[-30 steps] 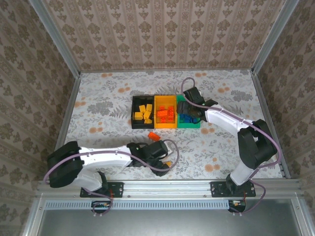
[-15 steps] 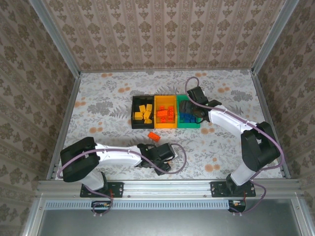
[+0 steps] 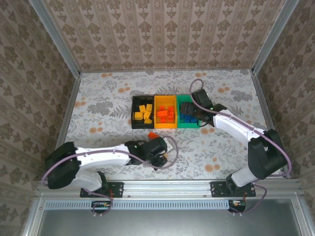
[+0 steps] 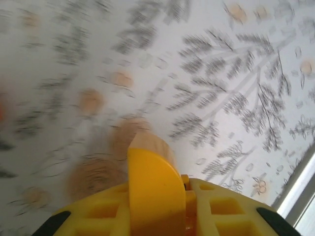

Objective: Sort the legos into containers by color

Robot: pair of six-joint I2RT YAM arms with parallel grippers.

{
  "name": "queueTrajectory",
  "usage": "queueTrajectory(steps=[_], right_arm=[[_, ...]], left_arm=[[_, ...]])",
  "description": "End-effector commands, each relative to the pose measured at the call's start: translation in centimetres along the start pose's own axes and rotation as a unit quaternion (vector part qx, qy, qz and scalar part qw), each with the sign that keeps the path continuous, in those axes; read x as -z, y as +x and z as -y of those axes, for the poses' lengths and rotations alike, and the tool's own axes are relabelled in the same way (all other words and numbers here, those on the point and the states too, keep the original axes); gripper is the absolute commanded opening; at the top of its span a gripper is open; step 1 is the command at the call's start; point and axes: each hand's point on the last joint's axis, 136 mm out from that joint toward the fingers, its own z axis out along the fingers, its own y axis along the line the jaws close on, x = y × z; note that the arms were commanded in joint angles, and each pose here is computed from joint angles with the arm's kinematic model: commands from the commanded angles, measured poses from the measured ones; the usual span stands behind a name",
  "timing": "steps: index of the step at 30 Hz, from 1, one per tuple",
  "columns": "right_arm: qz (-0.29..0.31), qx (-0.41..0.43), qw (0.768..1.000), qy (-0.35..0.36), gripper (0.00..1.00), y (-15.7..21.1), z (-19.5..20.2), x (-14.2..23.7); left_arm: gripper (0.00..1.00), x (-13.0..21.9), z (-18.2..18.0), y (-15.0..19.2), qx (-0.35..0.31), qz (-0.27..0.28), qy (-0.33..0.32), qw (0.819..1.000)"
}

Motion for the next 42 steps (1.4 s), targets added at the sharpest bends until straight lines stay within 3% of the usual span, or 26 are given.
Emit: queueTrajectory(steps=[1,6,12,19,29,32,35,42], right_arm=[[0.009,-0.013,0.999,-0.036,0.84,0.4,-0.8,1.8],[0.002,0.014,0.998,-0.06,0.84,2.8,-1.8,3.6],[-0.014,0.068,0.992,-0.101,0.83,7.5,-3.8,4.2],[-0.046,0.122,0.985,-0.115,0.83,12.1,-5.1,3.8],[-0.062,0.147,0.981,-0.11,0.83,15.0,-4.8,3.6],[-0.061,0.146,0.981,-0.114,0.83,15.1,-4.8,3.7],[-0.063,0.148,0.979,-0.121,0.83,15.3,-5.1,3.6],[-0.076,0.174,0.97,-0.153,0.84,16.0,-7.1,3.5]], left_arm=[[0.22,2.4,-2.9,-2.1,0.071,0.061,-0.021,0.995],[0.23,6.3,-8.0,-6.0,0.166,0.156,-0.033,0.973],[0.23,8.7,-15.2,-9.4,0.258,0.197,-0.089,0.942],[0.23,7.1,-21.5,-12.3,0.334,0.185,-0.105,0.918],[0.24,3.4,-25.0,-12.2,0.38,0.142,-0.129,0.905],[0.38,2.9,-25.4,-12.1,0.386,0.135,-0.133,0.903],[0.64,3.1,-25.4,-12.4,0.388,0.14,-0.132,0.901],[0.81,8.2,-23.1,-15.4,0.363,0.21,-0.116,0.9]])
